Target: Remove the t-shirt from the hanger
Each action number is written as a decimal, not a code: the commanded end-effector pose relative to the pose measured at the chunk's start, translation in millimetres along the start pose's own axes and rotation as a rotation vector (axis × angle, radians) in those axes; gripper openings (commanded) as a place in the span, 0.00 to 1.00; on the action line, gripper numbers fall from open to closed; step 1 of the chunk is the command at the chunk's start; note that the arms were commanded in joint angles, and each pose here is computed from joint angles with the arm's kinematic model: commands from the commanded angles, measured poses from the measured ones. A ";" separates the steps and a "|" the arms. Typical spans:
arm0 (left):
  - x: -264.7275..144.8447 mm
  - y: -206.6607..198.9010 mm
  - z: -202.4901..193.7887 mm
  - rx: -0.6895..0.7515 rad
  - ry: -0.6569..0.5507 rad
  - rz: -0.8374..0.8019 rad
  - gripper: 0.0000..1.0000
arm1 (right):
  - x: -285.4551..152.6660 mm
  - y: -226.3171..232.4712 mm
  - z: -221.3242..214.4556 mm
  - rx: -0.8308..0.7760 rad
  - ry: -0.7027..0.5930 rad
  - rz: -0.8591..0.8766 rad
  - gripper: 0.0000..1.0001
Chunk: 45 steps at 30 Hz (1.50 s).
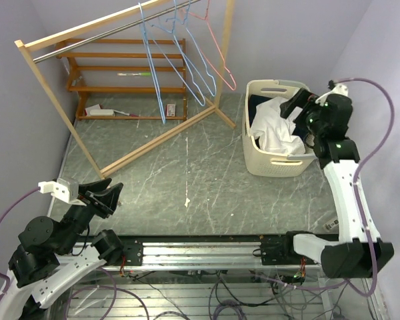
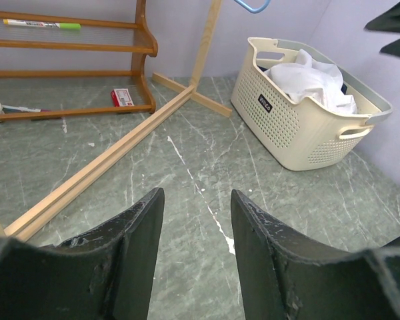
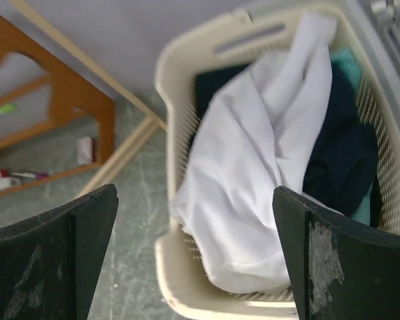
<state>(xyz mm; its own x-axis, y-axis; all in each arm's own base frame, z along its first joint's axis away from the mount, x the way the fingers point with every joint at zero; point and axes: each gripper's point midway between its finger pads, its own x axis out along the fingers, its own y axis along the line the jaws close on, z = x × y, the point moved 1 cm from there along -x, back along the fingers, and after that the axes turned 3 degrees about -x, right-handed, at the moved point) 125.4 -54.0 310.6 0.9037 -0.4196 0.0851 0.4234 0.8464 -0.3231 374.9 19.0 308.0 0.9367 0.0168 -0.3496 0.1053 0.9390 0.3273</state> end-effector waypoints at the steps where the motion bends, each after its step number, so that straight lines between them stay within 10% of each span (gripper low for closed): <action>1: 1.0 2.3 1.4 -0.011 -0.011 0.019 0.56 | -30.8 19.7 23.8 -0.023 -0.068 0.095 1.00; 11: -0.4 1.3 2.4 -0.013 -0.018 0.008 0.56 | -96.5 65.9 -40.6 -0.060 -0.095 0.543 1.00; 45: -0.2 4.5 1.8 -0.025 -0.019 0.030 0.55 | -139.3 39.8 -57.4 -0.079 -0.178 0.431 1.00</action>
<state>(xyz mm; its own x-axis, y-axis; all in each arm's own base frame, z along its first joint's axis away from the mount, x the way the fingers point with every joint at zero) 125.9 -52.9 310.7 0.9074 -0.4116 0.0851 0.4154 0.8475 -0.3304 231.9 76.1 313.0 0.9265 0.3719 -0.0564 -0.3309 0.8771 0.3482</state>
